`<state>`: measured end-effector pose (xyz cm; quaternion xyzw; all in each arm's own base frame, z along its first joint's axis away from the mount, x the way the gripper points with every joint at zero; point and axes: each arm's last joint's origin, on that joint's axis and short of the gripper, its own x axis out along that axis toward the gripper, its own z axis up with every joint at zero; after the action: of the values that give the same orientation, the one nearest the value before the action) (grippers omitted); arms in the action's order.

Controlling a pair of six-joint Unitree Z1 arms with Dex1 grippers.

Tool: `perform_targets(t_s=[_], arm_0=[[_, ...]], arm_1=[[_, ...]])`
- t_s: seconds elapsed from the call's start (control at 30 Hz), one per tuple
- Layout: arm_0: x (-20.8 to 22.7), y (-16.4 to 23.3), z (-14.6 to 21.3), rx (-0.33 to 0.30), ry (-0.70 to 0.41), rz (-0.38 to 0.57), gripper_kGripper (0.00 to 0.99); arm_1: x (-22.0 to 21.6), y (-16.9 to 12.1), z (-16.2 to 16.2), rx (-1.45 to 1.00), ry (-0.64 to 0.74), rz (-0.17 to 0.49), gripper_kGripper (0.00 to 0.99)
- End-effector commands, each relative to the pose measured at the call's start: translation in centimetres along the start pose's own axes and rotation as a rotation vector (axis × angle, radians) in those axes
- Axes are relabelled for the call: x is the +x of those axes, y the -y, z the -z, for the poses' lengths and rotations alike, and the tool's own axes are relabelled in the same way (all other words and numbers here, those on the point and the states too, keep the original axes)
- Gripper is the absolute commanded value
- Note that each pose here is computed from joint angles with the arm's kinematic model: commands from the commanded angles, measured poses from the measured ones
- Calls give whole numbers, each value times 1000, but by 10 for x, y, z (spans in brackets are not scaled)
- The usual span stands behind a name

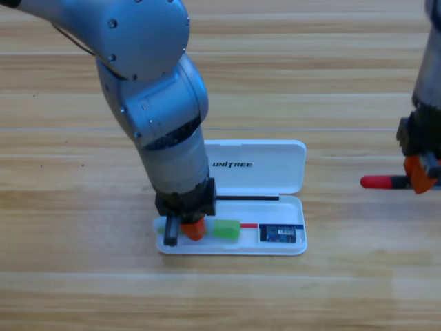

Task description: Clean up eraser and pencils

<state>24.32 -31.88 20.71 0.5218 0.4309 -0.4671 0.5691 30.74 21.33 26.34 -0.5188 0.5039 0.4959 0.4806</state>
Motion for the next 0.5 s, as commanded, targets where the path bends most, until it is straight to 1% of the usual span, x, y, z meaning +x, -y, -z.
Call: perform_targets(t_s=[0.03,0.2,0.5], arm_0=[[3,2,-9,29,-9,-10,0],[-4,-1,-13,28,-1,-18,0],[-4,1,-13,24,-4,-5,0]], arm_1=[[-1,-12,-9,-25,6,-30,0],[3,-12,-12,-25,0,-37,0],[6,-9,-14,-22,-3,-42,0]])
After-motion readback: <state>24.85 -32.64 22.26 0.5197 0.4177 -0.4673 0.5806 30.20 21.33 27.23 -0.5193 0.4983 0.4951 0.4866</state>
